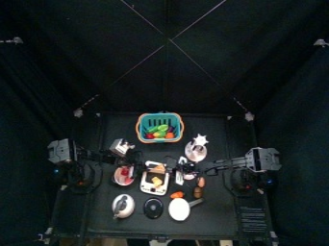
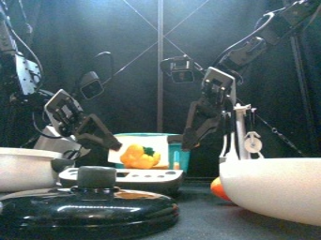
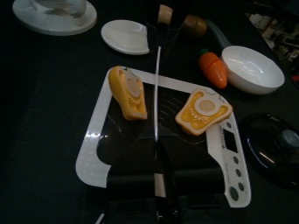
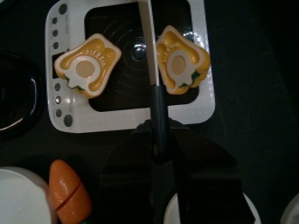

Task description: Drop cleaver

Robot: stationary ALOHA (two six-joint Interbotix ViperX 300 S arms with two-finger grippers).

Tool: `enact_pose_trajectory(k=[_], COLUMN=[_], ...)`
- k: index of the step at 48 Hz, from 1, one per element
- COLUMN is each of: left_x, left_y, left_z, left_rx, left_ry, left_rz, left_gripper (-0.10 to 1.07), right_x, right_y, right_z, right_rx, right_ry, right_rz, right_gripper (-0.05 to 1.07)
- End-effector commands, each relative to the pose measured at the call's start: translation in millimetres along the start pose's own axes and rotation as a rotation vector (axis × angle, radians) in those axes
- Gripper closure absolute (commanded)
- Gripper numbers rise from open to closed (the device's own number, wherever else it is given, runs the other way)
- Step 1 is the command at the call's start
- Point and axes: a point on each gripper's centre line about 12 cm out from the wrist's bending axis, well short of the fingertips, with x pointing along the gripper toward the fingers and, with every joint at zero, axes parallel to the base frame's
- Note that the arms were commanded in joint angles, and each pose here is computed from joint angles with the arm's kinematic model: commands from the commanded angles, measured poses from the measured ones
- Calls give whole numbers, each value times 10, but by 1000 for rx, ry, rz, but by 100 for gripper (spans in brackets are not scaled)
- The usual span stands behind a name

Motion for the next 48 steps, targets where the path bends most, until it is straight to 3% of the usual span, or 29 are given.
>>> enact_pose_trajectory(k=[1,16,27,37,48], left_x=[-3,-48,-188,-242,-245], left_y=[12,-53,-116,-100,-24], left_z=[64,280,479,565,595], left_rx=[2,34,62,45,-11], left_ry=[-21,-89,-164,-202,-222], left_rz=[4,-10,-12,8,66], left_gripper=[66,63,38,22,21], right_x=[-85,-225,-370,-441,-621], right_y=[40,92,133,106,108], right_z=[102,174,185,40,-109], right_rx=[-7,-7,-8,-4,28], right_ry=[-34,-70,-80,-42,-34], right_rz=[10,25,34,26,43], right_gripper=[67,67,67,67,67])
